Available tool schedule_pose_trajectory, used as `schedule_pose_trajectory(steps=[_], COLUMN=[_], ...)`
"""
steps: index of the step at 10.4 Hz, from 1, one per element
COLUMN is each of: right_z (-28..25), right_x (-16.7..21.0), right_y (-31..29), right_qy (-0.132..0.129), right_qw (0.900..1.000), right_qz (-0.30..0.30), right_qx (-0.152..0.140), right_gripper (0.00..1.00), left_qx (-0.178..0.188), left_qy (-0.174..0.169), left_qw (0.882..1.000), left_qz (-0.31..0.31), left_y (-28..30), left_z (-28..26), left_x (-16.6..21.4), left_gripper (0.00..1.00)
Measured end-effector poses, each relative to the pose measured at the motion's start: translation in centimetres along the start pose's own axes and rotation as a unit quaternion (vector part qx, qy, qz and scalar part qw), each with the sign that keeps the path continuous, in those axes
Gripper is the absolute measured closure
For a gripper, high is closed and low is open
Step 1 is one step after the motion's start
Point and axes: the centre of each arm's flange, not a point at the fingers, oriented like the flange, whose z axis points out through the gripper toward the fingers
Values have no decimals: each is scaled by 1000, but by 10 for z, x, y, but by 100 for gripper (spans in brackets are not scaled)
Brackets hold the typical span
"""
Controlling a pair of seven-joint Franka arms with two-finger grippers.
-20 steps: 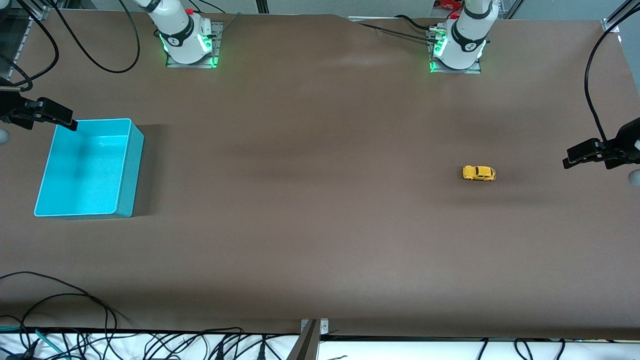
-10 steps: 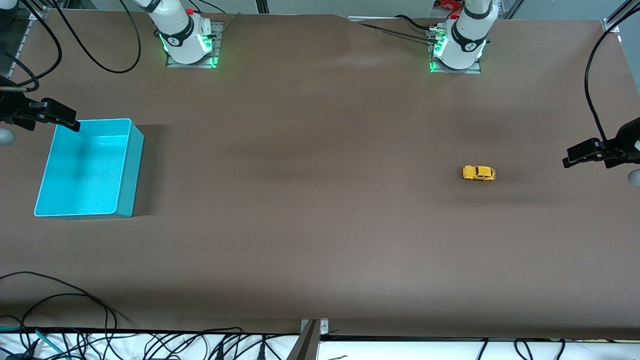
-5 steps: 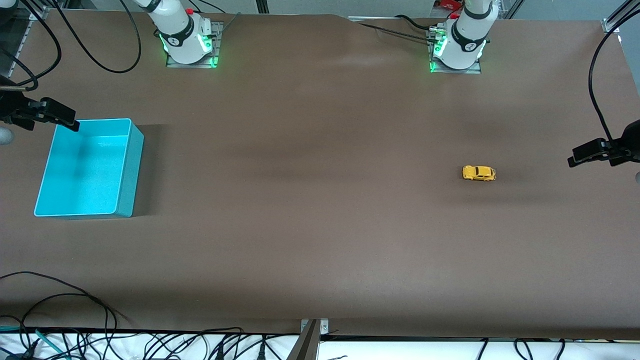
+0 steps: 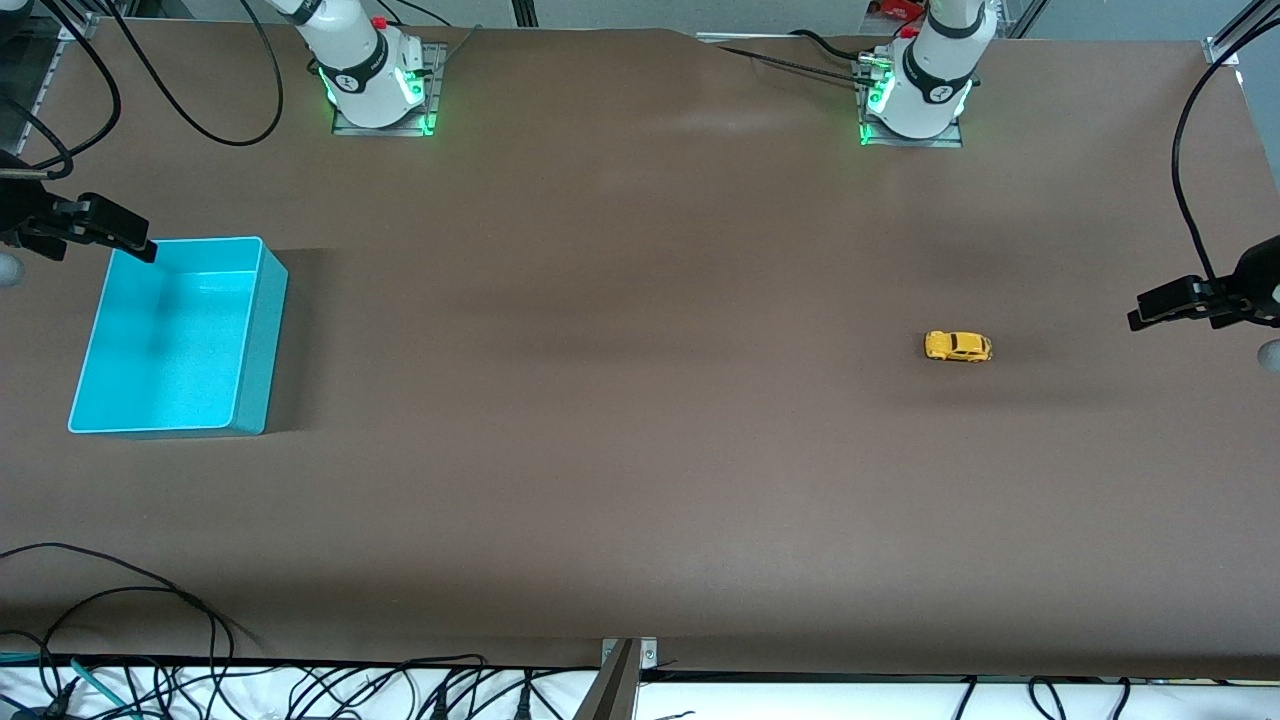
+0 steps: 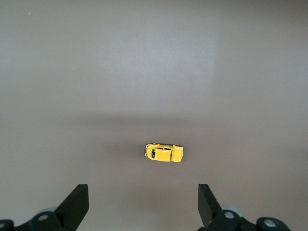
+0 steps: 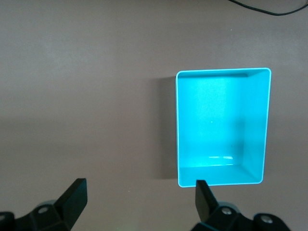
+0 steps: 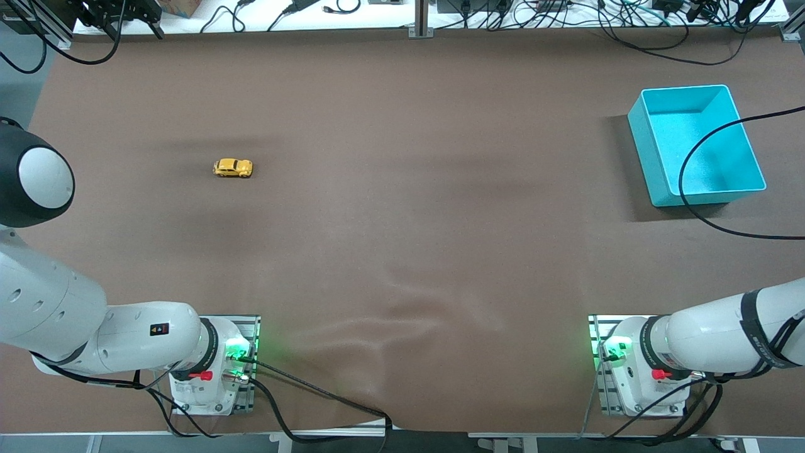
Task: Wind up and store yellow beetle car
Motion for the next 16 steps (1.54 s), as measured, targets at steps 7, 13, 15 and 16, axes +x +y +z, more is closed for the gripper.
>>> schedule_pose_trajectory(steps=[7,13,15,16], right_z=[-1,-1,-1,-1], right_x=[0,0,0,0], right_y=[-1,-3,-5,-10], right_qy=[0,1,1,1], right_qw=[1000,1000,1000,1000], right_qz=[-1,-3,-4,-9], right_qx=[0,0,0,0], right_gripper=[0,0,0,0], left_qx=[0,1,8,14], left_qy=[-1,-21,-45,-58], left_qw=[1000,992,967,951], left_qz=[-2,-123,-251,-303], left_y=[0,1,5,7], left_z=[0,16,40,54], left_x=[0,-2,-5,-7], left_gripper=[0,0,0,0])
